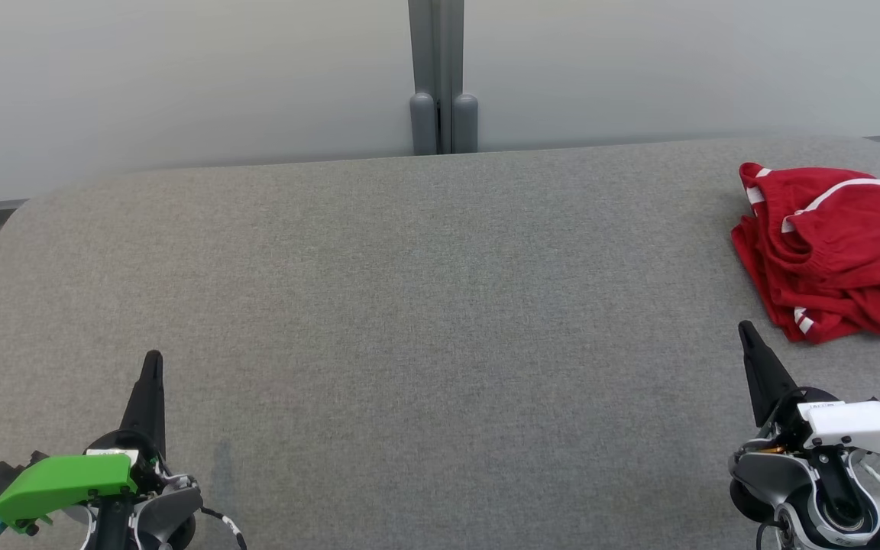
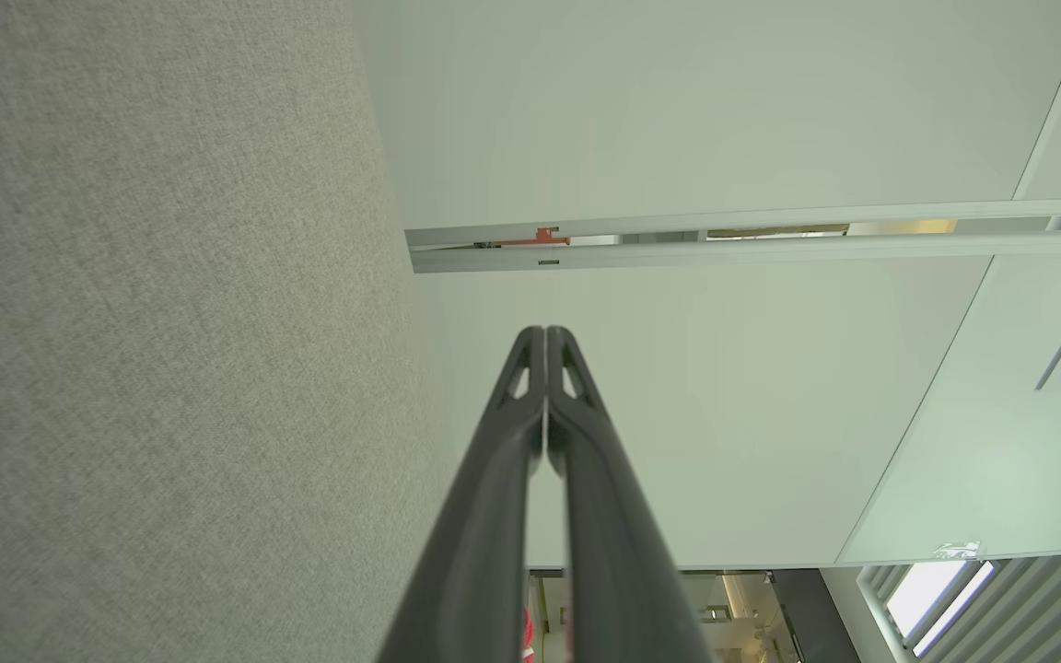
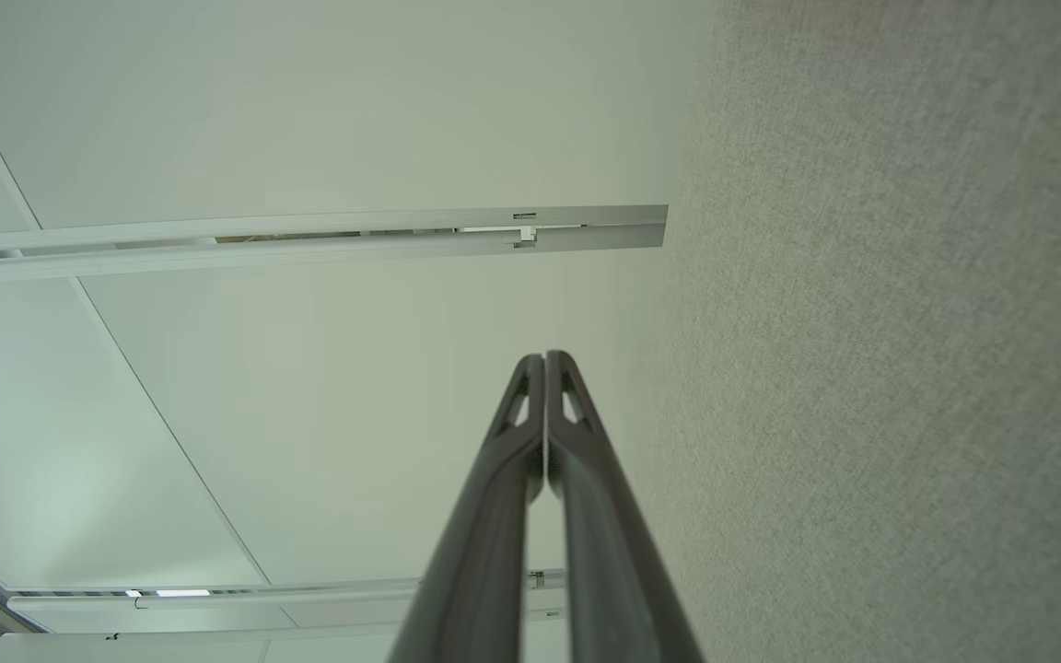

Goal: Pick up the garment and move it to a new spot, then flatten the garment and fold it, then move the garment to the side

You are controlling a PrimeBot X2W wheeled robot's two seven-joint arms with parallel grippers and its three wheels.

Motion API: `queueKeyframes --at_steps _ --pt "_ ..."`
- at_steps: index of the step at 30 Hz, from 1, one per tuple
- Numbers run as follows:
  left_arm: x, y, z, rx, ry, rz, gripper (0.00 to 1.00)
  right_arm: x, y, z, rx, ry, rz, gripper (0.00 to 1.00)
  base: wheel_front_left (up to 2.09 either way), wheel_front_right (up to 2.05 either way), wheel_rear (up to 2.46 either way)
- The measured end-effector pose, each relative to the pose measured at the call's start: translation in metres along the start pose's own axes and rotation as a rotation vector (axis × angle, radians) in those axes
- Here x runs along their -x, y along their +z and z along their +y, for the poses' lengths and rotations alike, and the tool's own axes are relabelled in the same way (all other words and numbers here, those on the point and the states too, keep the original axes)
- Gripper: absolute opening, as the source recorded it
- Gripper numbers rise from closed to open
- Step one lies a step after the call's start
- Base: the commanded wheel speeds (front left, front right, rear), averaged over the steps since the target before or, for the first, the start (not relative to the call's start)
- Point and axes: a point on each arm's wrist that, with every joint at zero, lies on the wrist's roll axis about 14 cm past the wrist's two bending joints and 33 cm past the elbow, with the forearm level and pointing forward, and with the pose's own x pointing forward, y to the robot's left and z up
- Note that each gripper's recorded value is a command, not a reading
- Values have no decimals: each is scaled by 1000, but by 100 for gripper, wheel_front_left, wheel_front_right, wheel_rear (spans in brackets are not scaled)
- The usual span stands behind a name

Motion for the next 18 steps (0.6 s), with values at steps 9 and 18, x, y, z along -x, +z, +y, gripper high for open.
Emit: queueKeyframes --at_steps 9,18 --pt "0 0 0 0 0 0 0 0 0 0 -2 0 -1 0 0 0 0" --pt "0 0 0 0 0 0 0 0 0 0 -2 0 0 0 0 0 0"
